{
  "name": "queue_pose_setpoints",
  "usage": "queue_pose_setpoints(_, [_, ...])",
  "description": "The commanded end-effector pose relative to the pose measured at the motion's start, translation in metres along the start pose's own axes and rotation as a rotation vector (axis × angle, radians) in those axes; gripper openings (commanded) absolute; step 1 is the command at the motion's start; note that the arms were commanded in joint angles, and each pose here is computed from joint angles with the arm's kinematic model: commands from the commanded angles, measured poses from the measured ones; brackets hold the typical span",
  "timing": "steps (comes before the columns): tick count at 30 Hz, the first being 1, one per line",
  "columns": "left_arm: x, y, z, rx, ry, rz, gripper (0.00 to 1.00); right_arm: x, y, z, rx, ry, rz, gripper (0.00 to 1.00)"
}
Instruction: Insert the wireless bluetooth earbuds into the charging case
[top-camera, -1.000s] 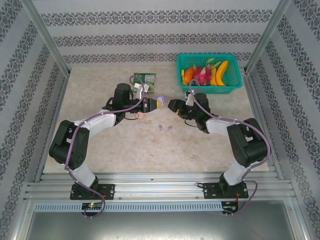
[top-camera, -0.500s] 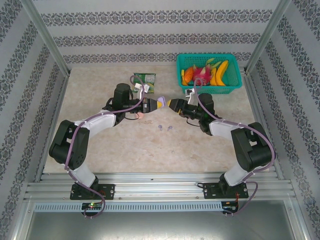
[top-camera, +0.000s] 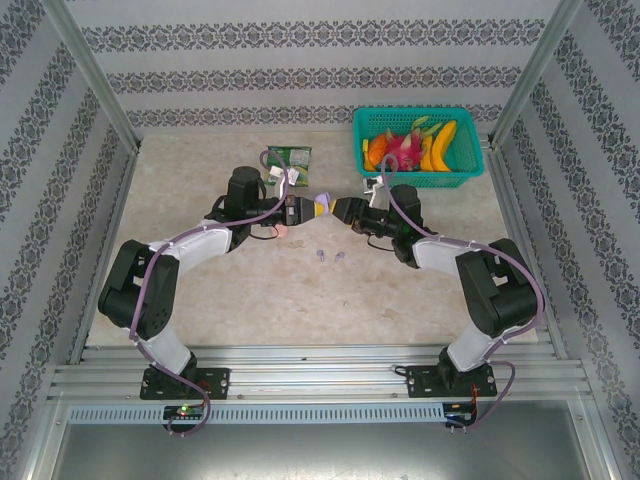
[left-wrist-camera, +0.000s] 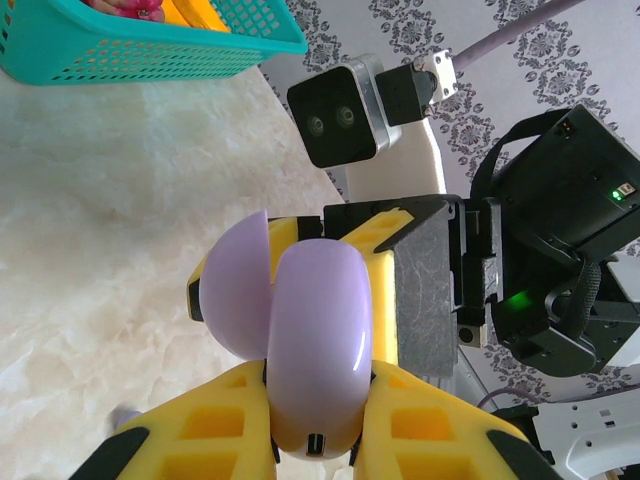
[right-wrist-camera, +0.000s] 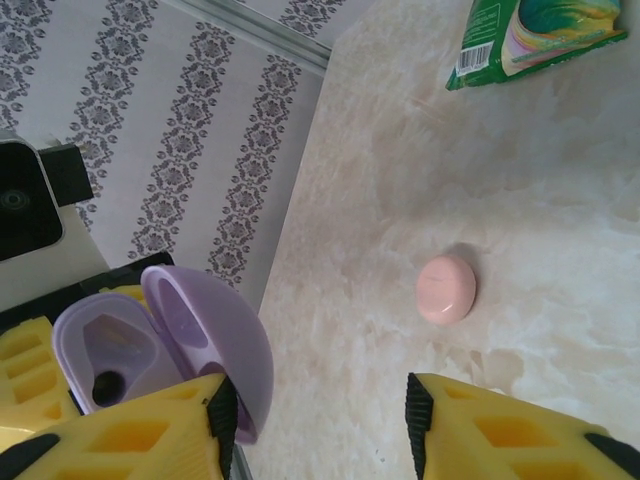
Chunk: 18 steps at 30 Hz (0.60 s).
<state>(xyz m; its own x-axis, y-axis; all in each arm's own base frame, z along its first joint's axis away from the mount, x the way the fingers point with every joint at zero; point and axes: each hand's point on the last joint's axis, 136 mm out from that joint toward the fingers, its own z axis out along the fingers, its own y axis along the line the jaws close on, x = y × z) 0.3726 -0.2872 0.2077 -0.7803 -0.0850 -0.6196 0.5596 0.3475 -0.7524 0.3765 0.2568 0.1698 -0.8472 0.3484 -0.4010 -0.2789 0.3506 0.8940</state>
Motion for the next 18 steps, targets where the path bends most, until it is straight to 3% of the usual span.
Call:
queue_pose_setpoints(1, [-0.004,-0.022,0.0002,0.068,-0.002,0.055,0.1,-0.0095,0.0163,0.0079,-0.055,-0.014,-0.045,0.48])
queue_pose_setpoints(18, [-0.0017,-0.0234,0.0029,0.076,0.002,0.053,0.1,-0.0106,0.0214,0.0112,-0.077,-0.007,-0.037,0.13])
